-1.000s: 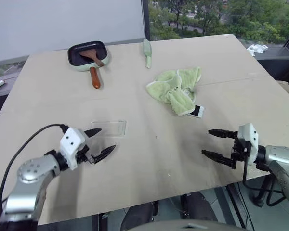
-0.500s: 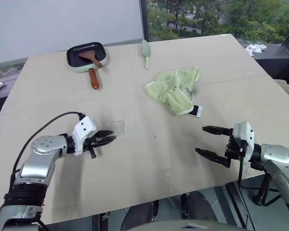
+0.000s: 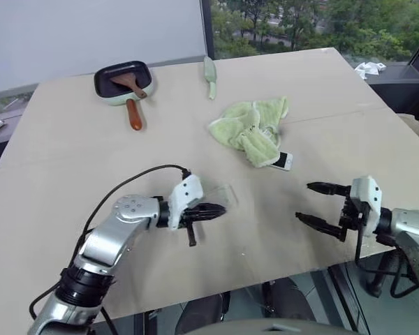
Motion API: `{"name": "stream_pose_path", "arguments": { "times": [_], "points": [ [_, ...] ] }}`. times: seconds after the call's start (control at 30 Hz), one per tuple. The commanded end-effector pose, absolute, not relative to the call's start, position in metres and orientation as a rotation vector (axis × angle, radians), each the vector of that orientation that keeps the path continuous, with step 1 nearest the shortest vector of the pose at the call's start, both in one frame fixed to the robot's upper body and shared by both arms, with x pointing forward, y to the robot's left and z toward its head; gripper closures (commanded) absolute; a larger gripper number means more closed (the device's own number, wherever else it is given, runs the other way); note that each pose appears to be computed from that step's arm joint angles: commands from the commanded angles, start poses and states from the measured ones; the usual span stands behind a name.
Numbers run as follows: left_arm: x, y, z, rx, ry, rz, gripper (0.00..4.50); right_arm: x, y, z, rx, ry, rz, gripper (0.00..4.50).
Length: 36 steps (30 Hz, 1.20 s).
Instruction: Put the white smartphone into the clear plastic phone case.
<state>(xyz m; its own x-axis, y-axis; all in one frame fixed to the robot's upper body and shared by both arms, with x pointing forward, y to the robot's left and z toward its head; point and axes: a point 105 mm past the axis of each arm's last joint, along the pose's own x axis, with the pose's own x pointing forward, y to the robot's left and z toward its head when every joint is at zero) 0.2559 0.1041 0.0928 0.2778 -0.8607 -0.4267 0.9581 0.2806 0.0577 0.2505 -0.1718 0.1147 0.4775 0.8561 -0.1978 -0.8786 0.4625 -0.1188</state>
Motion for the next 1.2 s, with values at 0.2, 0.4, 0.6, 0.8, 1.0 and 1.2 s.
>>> {"name": "stream_pose_path", "arguments": {
  "times": [0.2, 0.4, 0.6, 0.8, 1.0, 1.2],
  "points": [
    [0.249, 0.1, 0.094, 0.403, 0.297, -1.304, 4.43, 0.25, -0.174, 0.122, -0.246, 0.069, 1.059, 0.0],
    [0.252, 0.105, 0.112, 0.38, 0.194, -1.244, 1.82, 0.271, -0.17, 0.122, -0.268, 0.058, 0.96, 0.0],
    [0.237, 0.123, 0.164, 0.265, 0.09, -1.233, 1.07, 0.322, -0.144, 0.129, -0.268, 0.093, 0.838, 0.0],
    [0.255, 0.179, 0.196, 0.241, 0.029, -0.815, 1.07, 0.395, -0.1, 0.144, -0.373, 0.03, 0.757, 0.0],
    [0.246, 0.203, 0.204, 0.229, 0.022, -0.612, 1.07, 0.428, -0.061, 0.146, -0.357, 0.064, 0.778, 0.0],
    [0.238, 0.2, 0.205, 0.203, 0.027, -0.576, 1.02, 0.44, -0.055, 0.14, -0.335, 0.122, 0.76, 1.78]
  ]
}}
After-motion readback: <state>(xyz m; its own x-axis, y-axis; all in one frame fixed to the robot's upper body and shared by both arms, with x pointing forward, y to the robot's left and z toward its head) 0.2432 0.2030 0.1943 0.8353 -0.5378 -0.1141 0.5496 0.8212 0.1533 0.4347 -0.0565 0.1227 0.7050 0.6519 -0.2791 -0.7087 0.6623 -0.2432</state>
